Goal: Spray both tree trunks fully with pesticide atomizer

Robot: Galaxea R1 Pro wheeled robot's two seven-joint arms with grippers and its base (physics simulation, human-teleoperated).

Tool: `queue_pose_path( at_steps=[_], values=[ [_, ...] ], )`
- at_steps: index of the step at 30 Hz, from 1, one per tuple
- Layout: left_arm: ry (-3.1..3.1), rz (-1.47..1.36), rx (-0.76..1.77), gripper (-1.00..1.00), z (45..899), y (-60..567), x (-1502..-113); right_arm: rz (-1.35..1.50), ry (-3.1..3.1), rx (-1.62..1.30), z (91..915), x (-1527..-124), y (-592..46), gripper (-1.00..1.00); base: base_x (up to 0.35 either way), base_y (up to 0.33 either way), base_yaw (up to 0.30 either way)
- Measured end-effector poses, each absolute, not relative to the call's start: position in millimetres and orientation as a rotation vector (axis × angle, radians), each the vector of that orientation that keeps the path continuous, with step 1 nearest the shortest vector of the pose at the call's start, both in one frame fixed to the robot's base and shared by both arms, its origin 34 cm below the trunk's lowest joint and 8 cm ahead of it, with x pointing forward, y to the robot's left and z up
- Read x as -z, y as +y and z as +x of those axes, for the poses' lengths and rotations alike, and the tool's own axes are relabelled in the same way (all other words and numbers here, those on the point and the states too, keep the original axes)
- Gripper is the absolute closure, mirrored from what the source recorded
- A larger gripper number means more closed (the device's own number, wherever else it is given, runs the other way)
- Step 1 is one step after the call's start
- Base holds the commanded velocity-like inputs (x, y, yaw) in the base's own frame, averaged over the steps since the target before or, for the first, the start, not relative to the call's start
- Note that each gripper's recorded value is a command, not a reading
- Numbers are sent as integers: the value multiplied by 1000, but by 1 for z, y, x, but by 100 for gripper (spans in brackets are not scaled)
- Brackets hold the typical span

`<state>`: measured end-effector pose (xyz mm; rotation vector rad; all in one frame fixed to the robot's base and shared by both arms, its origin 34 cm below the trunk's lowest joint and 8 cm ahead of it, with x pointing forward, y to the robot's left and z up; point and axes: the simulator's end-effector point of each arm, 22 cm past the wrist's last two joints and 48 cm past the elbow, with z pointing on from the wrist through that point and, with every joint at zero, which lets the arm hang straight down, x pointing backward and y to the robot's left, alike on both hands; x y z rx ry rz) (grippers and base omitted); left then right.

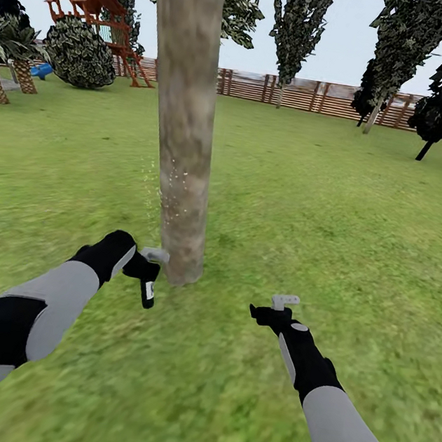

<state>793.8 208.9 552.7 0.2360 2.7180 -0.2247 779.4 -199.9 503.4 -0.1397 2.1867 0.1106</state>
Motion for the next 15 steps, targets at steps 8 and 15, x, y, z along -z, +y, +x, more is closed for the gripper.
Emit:
queue_pose_path(
  at_steps=[8, 15],
  values=[
    [2651, 166, 157, 100, 800, 222, -538, -140, 2188, -111, 779, -503, -200, -100, 0, 0, 0],
    [2589, 60, 107, 100, 811, 231, -537, -140, 2189, -111, 779, -503, -200, -100, 0, 0, 0]
  ],
)
